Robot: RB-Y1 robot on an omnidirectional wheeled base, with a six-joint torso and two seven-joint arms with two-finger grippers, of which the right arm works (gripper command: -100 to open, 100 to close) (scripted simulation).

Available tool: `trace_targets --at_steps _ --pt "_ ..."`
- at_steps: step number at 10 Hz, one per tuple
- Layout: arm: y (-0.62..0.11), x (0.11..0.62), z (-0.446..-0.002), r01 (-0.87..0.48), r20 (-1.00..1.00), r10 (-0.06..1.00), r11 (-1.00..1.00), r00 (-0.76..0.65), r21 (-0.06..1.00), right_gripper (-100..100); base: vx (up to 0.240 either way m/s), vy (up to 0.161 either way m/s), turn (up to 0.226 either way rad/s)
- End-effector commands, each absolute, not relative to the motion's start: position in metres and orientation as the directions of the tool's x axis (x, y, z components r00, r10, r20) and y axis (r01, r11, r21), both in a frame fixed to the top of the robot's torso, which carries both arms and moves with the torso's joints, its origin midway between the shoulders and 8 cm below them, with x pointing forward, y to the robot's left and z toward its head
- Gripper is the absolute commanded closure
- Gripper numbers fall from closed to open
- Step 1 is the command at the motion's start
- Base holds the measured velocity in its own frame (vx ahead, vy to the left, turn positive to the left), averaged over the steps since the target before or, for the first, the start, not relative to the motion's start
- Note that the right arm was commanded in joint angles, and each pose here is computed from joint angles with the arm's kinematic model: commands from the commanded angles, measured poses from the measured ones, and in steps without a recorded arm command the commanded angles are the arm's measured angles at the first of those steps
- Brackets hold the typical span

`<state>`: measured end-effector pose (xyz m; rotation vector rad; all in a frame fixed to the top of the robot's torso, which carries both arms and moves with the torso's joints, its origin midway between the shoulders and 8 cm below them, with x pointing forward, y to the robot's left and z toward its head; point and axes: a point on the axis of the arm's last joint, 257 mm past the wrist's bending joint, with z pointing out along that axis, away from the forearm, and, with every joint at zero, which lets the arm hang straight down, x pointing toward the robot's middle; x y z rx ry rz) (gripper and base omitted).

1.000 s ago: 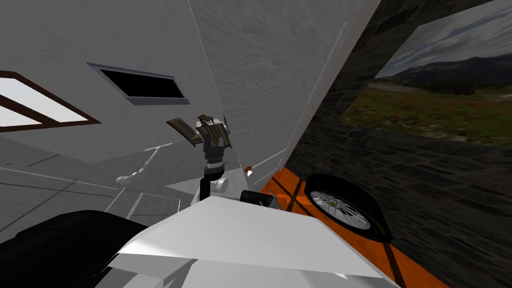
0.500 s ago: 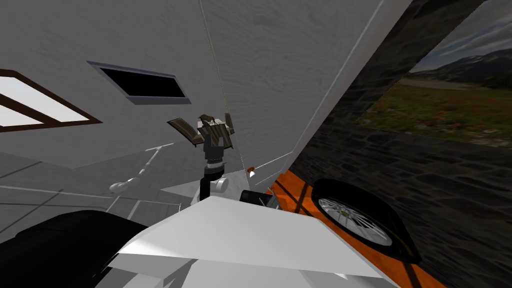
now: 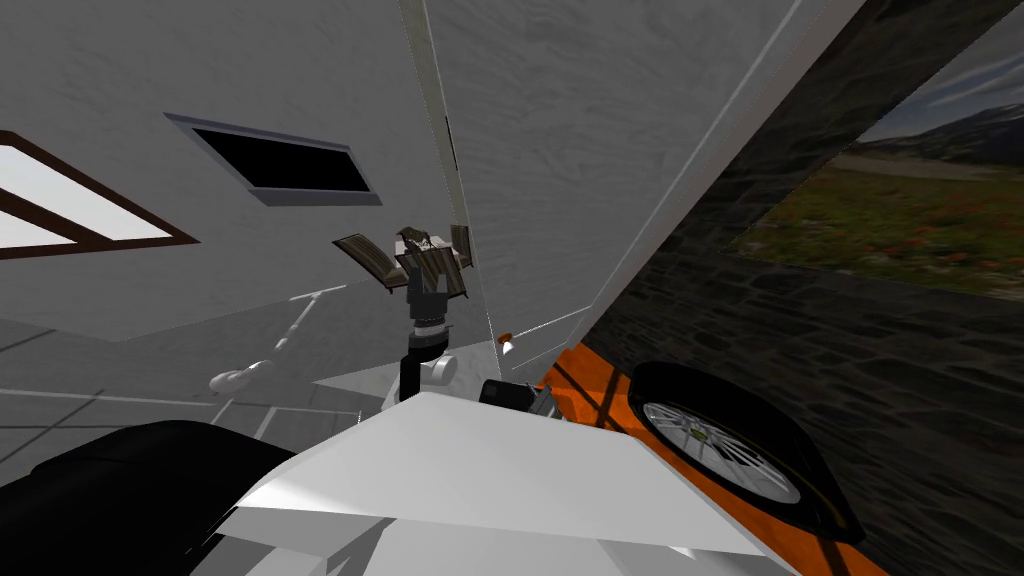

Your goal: Push the door open

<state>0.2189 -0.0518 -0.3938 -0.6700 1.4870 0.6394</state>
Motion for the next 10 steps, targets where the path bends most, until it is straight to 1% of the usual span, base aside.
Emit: trace_targets --at_steps 1,4,5,8,10 --pt "-0.052 0.219 -0.394 -0.742 -1.0 -0.024 0.67 -0.008 -0.011 100 -0.015 -0.024 0.002" --pt "-0.052 0.219 -0.394 -0.742 -1.0 -0.024 0.67 -0.008 -0.011 100 -0.005 -0.007 0.0" --pt "-0.072 0.228 -0.399 -0.709 -0.999 -0.045 0.705 -0.009 -0.025 -100 -0.052 0.099 -0.256" --pt "-0.086 0.247 -0.397 -0.645 -0.999 -0.031 0.764 -0.005 -0.02 -100 -0.078 0.166 -0.179" --pt "-0.086 0.258 -0.392 -0.602 -1.0 -0.003 0.798 -0.001 -0.002 -100 -0.075 0.12 -0.128"
